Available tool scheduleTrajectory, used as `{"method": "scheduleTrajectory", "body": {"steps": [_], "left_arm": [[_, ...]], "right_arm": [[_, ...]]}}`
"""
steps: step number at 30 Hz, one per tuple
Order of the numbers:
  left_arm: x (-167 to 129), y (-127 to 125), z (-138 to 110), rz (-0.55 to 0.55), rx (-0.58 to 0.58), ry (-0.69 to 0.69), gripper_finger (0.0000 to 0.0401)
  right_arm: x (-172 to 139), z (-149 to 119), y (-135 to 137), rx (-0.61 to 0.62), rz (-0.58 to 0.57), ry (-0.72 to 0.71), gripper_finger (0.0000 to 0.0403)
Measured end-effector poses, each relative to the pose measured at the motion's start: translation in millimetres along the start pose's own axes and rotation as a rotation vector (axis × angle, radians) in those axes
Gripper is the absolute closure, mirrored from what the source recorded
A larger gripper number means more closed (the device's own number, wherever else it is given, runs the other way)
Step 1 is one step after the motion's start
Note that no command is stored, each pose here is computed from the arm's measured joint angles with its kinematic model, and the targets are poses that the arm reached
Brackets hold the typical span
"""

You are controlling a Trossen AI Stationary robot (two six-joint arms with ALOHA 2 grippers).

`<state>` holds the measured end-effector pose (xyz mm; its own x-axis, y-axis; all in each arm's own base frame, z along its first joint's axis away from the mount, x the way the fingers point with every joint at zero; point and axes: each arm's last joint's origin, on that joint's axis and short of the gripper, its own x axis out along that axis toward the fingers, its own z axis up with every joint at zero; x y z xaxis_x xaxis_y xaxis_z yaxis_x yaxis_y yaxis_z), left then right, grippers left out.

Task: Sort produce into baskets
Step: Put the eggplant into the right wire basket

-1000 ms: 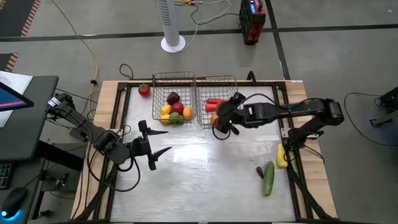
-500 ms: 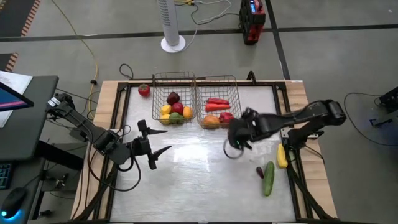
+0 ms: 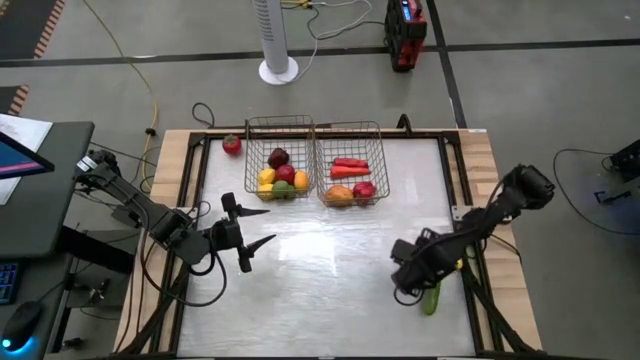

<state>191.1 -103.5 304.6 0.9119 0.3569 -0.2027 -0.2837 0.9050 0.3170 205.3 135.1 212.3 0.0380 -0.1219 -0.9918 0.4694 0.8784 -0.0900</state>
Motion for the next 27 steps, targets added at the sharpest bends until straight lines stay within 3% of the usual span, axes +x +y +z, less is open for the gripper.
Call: {"method": "scheduleTrajectory", "body": {"steps": [7, 15, 27], "left_arm": [[0, 0, 0, 0.0, 0.0, 0.0, 0.0131], [0, 0, 0, -0.002, 0.001, 0.001, 0.0131], [0, -1, 0, -0.023, 0.0, -0.001, 0.0131]], "right_arm": [[19, -8, 7, 0.046, 0.084, 0.012, 0.0119], [37, -19, 1, 0.106, 0.068, 0.088, 0.0172], [50, -31, 1, 0.096, 0.081, 0.095, 0.0253]]}}
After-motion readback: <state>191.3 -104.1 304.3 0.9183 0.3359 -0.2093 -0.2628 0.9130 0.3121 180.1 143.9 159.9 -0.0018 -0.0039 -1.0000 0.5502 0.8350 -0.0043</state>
